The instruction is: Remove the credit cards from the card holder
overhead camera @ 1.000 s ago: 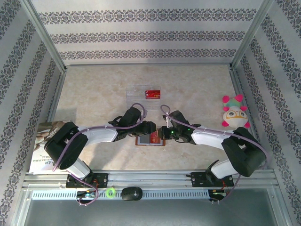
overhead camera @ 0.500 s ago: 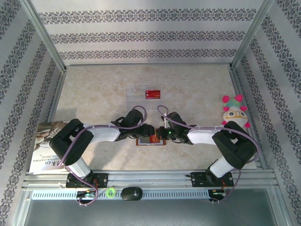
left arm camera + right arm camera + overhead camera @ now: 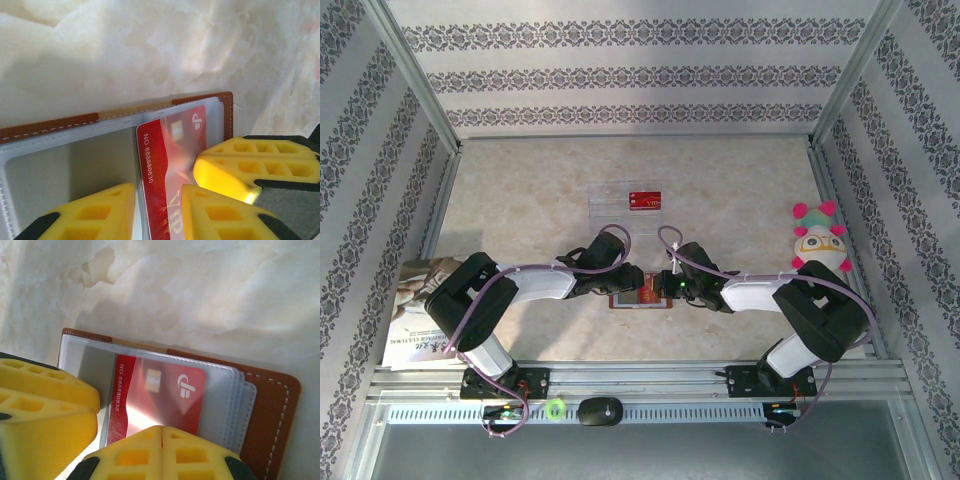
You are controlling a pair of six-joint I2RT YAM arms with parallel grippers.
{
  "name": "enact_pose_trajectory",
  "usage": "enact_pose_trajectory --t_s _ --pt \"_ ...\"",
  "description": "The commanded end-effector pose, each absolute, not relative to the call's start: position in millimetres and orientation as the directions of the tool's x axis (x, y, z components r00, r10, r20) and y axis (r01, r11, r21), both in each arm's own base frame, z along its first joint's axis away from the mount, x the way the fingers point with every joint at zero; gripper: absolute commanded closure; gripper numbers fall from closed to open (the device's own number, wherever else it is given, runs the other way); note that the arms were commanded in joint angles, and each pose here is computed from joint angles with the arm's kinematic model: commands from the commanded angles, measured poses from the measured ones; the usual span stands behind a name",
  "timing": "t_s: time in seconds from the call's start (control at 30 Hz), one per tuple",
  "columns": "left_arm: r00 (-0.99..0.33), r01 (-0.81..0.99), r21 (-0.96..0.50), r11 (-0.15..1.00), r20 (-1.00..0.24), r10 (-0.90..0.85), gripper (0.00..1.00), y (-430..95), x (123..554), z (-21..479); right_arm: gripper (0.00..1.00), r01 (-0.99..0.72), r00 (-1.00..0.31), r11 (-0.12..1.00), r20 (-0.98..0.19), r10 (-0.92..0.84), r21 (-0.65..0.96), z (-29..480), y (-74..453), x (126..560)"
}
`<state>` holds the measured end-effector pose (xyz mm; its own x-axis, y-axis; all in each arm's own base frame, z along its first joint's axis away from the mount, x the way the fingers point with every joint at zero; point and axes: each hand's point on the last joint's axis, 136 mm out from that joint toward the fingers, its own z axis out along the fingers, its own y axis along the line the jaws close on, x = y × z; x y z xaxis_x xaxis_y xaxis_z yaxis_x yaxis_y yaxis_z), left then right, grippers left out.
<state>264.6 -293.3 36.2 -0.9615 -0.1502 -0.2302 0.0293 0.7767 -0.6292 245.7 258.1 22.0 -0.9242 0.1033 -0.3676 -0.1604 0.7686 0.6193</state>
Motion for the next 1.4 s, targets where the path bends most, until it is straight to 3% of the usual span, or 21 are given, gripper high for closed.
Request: enact_pose_trajectory --t_s 0.0,0.33,0.53,0.83,0.9,1.0,1.2,1.37 --pt "-0.968 0.024 -0.580 0.815 -0.218 -0.127 0.72 -286 258 22 1.00 -0.097 -0.946 0.800 -0.304 0.110 0.592 -3 249 233" --pt "-0.970 0.012 -0.556 0.831 -0.208 -0.126 0.74 -283 257 13 1.00 -0.098 -0.965 0.745 -0.246 0.091 0.660 -2 265 229" --pt "-0.969 0.009 -0.564 0.825 -0.209 -0.133 0.86 -283 257 13 1.00 -0.101 -0.972 0.728 -0.224 0.073 0.678 -2 269 226" --pt "-0.957 0.015 -0.637 0.770 -0.233 -0.174 0.92 -290 260 24 1.00 -0.079 -0.974 0.742 -0.208 0.083 0.666 -4 264 225" --pt "-0.955 0.024 -0.658 0.753 -0.239 -0.178 1.00 -293 260 28 1.00 -0.073 -0.975 0.744 -0.205 0.087 0.665 -5 263 225" --pt "-0.950 0.027 -0.682 0.731 -0.245 -0.194 1.00 -293 260 33 0.99 -0.076 -0.973 0.742 -0.211 0.090 0.666 -2 262 226" --pt "-0.941 0.019 -0.704 0.710 -0.253 -0.225 1.00 -287 258 41 0.88 -0.060 -0.967 0.770 -0.229 0.113 0.636 0 252 227" --pt "-0.942 0.009 -0.696 0.718 -0.248 -0.228 1.00 -278 252 42 0.87 -0.047 -0.964 0.785 -0.234 0.126 0.617 0 246 228"
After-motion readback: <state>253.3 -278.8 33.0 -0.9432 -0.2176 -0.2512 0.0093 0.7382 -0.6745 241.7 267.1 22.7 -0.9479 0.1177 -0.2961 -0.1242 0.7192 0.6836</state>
